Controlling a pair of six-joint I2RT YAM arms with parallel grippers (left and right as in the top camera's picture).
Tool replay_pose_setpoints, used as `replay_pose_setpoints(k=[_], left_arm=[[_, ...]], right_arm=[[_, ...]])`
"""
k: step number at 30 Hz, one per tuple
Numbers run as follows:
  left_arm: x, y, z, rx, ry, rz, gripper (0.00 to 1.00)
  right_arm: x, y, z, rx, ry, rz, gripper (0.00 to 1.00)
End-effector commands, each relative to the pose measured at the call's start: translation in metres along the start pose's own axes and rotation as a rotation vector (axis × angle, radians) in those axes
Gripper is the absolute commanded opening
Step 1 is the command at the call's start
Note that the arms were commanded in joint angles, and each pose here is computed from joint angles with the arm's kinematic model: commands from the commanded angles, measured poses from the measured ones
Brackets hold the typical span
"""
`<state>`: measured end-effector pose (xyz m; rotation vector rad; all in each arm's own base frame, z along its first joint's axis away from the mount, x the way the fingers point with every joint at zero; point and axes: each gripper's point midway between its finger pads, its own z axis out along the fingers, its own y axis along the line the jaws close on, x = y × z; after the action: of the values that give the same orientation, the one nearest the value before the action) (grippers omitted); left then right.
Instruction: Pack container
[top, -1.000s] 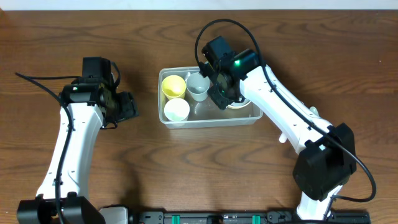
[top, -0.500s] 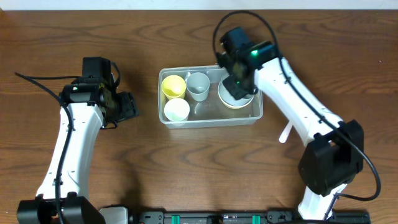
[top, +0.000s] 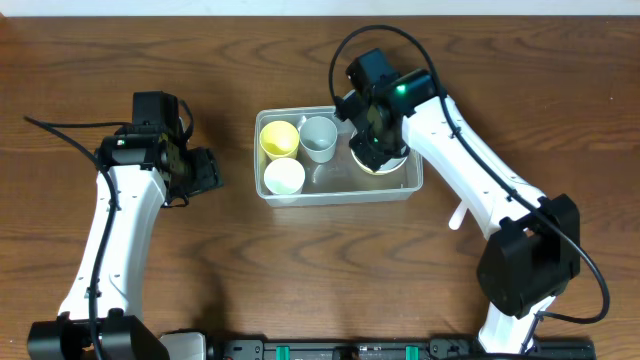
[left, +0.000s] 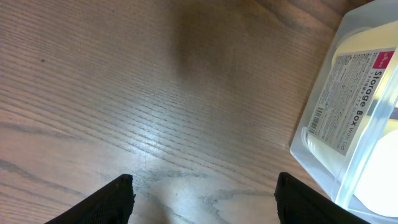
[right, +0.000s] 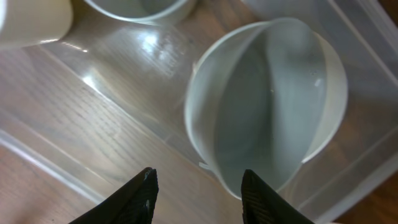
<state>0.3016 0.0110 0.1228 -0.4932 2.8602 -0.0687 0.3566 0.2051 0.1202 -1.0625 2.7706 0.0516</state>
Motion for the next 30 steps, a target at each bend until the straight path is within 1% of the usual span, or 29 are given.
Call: replay_pose_setpoints(k=[1, 6, 11, 13, 16, 17, 18, 26, 30], left_arm=[[-0.005, 0.001, -0.005, -0.003, -0.013, 0.008, 0.73], [-0.005, 0.001, -0.005, -0.002, -0.013, 0.008, 0.73], [-0.005, 0.001, -0.005, -0.003, -0.010, 0.007, 0.73], [-0.005, 0.001, -0.005, -0.003, -0.010, 0.008, 0.74], [-0.004, 0.001, -0.005, -0.004, -0.007, 0.008, 0.73], [-0.004, 0.002, -0.005, -0.004, -0.007, 0.007, 0.73], [-0.004, 0.001, -0.005, -0.004, -0.006, 0.008, 0.73], [-0.004, 0.002, -0.005, -0.004, -0.007, 0.008, 0.73], [-0.004, 0.002, -0.005, -0.004, -0.007, 0.008, 0.73]], right_arm=[[-0.001, 0.004, -0.009, -0.008, -0.021, -0.025, 0.45], [0.003, 0.001, 0.003, -0.006, -0.006, -0.018, 0.45], [0.005, 0.001, 0.017, -0.011, 0.018, -0.018, 0.43], [0.005, 0.001, 0.018, -0.011, 0.017, -0.018, 0.37], [0.004, 0.001, 0.018, -0.011, 0.017, -0.018, 0.17], [0.004, 0.001, 0.018, -0.011, 0.017, -0.018, 0.13], [0.005, 0.001, 0.018, -0.011, 0.017, -0.018, 0.11], [0.005, 0.001, 0.019, -0.012, 0.021, -0.018, 0.14], [0.007, 0.001, 0.024, -0.011, 0.034, -0.018, 0.14]])
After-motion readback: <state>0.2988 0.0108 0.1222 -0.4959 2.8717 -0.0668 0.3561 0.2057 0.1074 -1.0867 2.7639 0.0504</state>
